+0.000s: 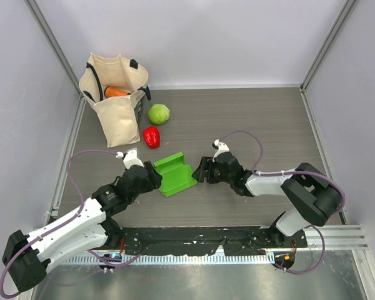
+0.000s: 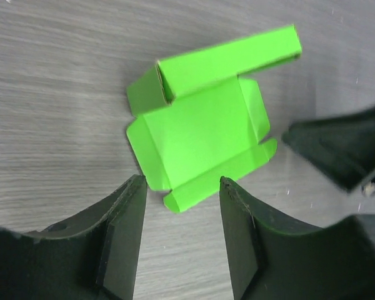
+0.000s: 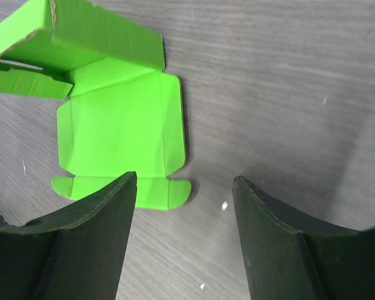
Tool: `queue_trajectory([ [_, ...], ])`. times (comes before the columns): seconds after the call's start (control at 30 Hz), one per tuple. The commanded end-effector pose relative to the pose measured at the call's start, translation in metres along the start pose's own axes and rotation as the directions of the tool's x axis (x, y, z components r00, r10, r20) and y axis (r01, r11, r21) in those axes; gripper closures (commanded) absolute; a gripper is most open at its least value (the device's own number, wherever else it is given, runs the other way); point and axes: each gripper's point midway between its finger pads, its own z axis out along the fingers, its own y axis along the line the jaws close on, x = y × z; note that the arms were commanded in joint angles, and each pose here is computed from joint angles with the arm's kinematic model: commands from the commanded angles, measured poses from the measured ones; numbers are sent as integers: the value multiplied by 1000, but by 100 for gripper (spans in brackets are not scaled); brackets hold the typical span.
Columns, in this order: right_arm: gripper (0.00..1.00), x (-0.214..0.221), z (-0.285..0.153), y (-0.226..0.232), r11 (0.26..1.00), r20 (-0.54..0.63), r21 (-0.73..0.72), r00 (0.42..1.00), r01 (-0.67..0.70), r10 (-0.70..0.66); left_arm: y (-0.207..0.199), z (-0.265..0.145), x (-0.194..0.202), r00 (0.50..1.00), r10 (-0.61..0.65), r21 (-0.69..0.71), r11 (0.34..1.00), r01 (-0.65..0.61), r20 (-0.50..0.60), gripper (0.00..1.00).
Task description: Fold the paper box
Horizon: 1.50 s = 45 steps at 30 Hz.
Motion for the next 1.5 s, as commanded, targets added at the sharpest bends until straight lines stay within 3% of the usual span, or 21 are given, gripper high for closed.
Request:
queue_trajectory([
  [0.0,37,-5,19,14,989,-62,-134,995,67,-76,-23,-4,29,989,74,181,982,-50,-126,47],
  [0.1,46,-6,29,27,980,-99,-197,993,37,-58,-51,-7,43,960,189,318,941,-117,-205,42],
  [0.17,47,-2,30,23,984,-117,-176,993,7,-28,-62,-4,50,929,269,343,923,-173,-256,39],
  [0.27,47,2,19,9,992,-108,-101,992,-70,59,-69,4,63,845,470,307,868,-390,-255,34],
  [0.33,46,9,9,0,990,-122,-38,984,-137,132,-78,5,64,771,601,274,793,-544,-209,33],
  [0.4,46,21,-3,-14,981,-128,30,973,-191,193,-73,17,84,668,707,232,708,-668,-232,33],
  [0.43,46,21,-7,-24,978,-102,74,974,-196,203,-71,24,75,615,760,164,648,-744,-211,33],
  [0.6,45,28,-53,-62,944,-10,194,962,-265,272,-67,44,98,343,907,43,363,-931,-246,33],
  [0.67,45,12,-69,-69,926,104,198,947,-320,305,-72,50,96,319,917,6,330,-944,-239,35],
  [0.73,44,24,-82,-82,902,124,242,933,-358,337,-73,57,97,298,925,-16,303,-953,-238,39],
  [0.9,45,11,-112,-85,896,249,196,904,-399,348,-74,69,100,217,939,-48,212,-976,-266,48],
  [1.07,45,-2,-131,-82,899,306,177,891,-400,335,-64,79,110,139,931,-57,127,-990,-337,57],
  [1.17,45,-7,-135,-77,905,316,152,887,-397,336,-64,86,115,107,931,-44,98,-994,-348,67],
  [1.3,46,0,-134,-77,902,281,169,897,-396,341,-63,97,121,113,925,-12,116,-993,-364,93],
  [1.47,46,21,-124,-78,910,189,186,922,-371,337,-81,91,112,168,928,29,188,-982,-332,100],
])
